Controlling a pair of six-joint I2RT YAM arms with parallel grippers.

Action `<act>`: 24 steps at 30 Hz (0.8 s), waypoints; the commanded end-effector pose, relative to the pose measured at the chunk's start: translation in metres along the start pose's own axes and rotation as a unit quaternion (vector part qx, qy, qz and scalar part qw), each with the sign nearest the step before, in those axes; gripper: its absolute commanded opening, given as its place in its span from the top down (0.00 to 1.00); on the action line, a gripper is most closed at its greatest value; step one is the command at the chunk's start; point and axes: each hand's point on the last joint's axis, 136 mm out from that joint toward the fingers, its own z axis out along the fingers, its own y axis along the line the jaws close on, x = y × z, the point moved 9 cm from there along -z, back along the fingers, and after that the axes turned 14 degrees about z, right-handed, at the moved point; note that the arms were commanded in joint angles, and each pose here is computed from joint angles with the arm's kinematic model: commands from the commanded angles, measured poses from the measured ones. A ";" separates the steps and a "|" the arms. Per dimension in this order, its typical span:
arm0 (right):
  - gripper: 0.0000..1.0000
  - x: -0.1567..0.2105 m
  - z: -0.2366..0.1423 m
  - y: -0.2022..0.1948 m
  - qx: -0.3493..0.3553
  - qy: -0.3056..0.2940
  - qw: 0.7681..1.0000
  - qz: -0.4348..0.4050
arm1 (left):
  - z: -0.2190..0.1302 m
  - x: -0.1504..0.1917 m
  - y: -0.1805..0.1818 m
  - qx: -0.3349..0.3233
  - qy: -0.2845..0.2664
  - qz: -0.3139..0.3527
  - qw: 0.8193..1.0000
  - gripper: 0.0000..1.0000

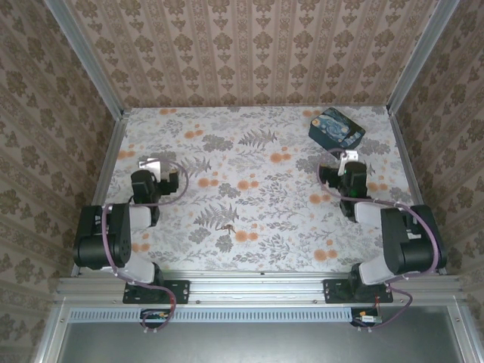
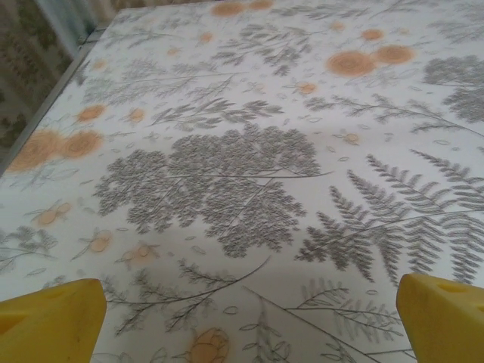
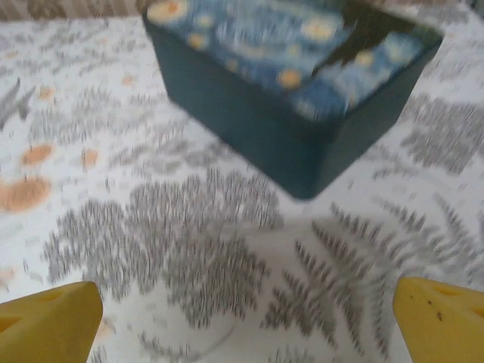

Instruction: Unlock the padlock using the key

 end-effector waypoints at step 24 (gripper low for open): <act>0.03 -0.150 0.131 -0.053 0.091 0.230 0.944 0.219 | -0.045 -0.147 -0.087 0.148 0.143 -0.003 0.978 0.00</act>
